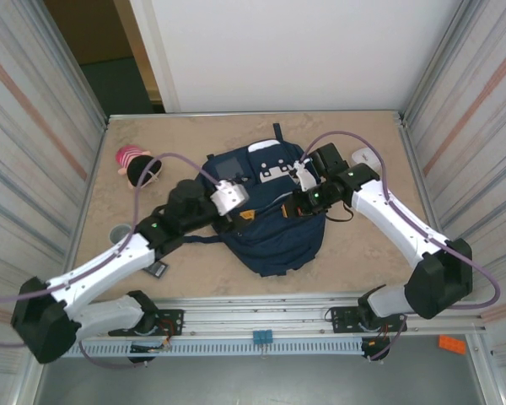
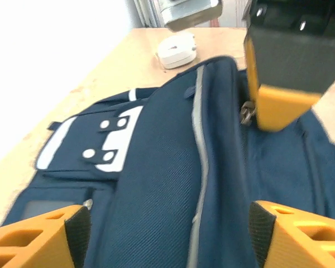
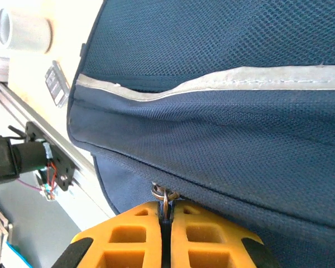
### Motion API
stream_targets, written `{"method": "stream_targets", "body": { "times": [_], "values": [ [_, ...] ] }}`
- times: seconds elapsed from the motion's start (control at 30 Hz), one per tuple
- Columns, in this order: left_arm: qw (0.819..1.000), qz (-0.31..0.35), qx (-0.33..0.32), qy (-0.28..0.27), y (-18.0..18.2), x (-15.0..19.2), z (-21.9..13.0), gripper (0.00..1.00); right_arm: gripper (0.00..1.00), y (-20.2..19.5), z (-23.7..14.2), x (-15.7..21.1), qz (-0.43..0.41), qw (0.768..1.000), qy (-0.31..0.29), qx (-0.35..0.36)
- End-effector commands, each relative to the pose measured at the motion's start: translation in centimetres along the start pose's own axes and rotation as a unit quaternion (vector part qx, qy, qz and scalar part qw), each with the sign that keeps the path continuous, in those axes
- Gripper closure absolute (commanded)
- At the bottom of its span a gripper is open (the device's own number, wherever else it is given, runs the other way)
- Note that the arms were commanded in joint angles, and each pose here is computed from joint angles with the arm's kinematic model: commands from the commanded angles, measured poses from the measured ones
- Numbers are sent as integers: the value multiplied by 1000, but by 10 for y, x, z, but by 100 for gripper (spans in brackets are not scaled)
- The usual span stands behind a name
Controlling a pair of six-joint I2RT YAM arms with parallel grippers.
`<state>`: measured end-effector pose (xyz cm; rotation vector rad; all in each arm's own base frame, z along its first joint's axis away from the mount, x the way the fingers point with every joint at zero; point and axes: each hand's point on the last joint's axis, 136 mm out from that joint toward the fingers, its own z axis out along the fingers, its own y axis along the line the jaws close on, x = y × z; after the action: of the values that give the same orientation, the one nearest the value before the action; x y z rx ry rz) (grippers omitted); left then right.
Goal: Pack the student bag
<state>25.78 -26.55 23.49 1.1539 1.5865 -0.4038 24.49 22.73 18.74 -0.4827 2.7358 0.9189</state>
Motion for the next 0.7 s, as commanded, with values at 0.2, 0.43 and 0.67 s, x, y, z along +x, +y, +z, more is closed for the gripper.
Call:
{"method": "stream_targets", "body": {
  "times": [0.2,0.43,0.67],
  "values": [
    [974,149,169,0,-35,33,4,19,100,4,-12,-1,-56,998,19,2],
    [970,151,192,-7,-37,37,25,26,100,4,-10,-3,-59,998,27,-3],
    [982,119,148,-8,-21,29,32,82,100,-11,-12,-4,-46,998,26,38]
  ]
}}
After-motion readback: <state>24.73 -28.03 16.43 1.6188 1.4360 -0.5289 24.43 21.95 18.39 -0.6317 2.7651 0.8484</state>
